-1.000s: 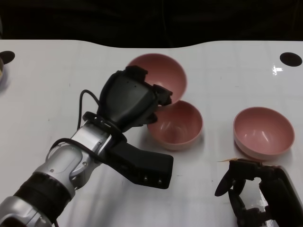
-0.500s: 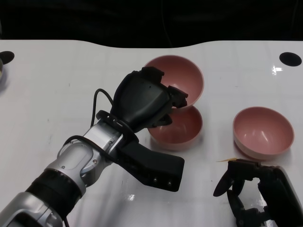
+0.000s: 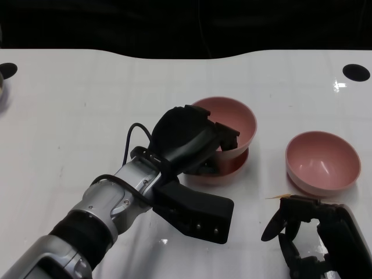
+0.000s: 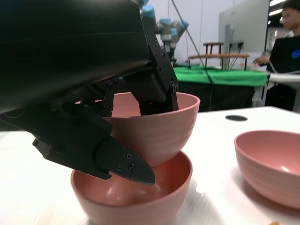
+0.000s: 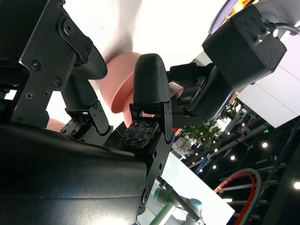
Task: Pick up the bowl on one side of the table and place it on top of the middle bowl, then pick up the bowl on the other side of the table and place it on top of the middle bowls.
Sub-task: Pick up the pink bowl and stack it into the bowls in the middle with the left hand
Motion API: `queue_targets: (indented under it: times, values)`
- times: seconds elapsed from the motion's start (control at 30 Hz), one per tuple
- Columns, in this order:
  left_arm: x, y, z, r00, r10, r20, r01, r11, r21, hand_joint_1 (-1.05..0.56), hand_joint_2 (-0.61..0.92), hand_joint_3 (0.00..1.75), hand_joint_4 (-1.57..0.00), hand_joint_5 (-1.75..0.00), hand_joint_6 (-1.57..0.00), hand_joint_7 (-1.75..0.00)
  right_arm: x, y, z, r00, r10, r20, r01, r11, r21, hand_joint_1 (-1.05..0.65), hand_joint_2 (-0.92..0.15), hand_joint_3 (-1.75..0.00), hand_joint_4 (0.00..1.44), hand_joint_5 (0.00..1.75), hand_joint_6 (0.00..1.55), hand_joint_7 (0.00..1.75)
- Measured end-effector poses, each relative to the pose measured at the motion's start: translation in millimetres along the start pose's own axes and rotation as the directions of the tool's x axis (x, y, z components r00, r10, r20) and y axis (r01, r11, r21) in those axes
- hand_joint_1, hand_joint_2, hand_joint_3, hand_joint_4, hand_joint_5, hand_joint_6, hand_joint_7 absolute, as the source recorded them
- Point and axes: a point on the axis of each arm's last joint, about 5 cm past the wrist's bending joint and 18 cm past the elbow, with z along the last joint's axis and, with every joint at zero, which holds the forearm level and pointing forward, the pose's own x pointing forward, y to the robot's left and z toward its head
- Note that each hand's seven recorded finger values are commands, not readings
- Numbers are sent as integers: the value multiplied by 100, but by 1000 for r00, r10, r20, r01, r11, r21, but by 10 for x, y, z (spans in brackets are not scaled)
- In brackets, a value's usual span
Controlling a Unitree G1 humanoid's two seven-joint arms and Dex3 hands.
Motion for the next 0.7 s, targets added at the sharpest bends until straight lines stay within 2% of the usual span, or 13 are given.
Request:
queue_targets:
  times: [0.07,0.13,0.17,0.43,0.5,0.57,0.7]
  values:
    - [-3,-4,-3,1000,-9,-3,9,1000,-1,-26,91,14,-81,-175,-93,-97,3,0,2,1000,0,1,0,1000,0,19,-1,-167,95,162,100,115]
    - [-8,-26,-5,1000,-22,-8,22,1000,-10,-26,90,20,-83,-175,-86,-119,2,0,3,1000,0,1,0,1000,-1,20,-2,-167,95,161,100,115]
    - [-14,-44,-5,1000,-29,-11,29,999,-21,-26,89,22,-83,-175,-84,-123,2,0,3,1000,0,0,0,1000,-1,20,-2,-167,95,161,100,114]
    - [-37,-99,-17,997,-67,-31,65,997,-45,-26,88,27,-81,-175,-77,-134,0,1,3,1000,2,0,-2,1000,-3,21,-2,-167,95,161,100,114]
    - [-38,-102,-19,997,-72,-33,71,996,-50,-25,88,29,-80,-175,-77,-132,1,2,3,1000,3,1,-3,1000,-4,22,-2,-167,96,161,100,114]
    - [-40,-105,-21,996,-81,-32,79,995,-58,-24,87,34,-78,-175,-78,-123,0,3,3,1000,4,1,-4,1000,-4,22,-3,-166,95,162,100,114]
    - [-40,-107,-24,996,-87,-33,84,994,-73,-24,85,37,-78,-175,-79,-119,0,3,3,1000,4,1,-4,1000,-3,22,-3,-165,95,163,100,114]
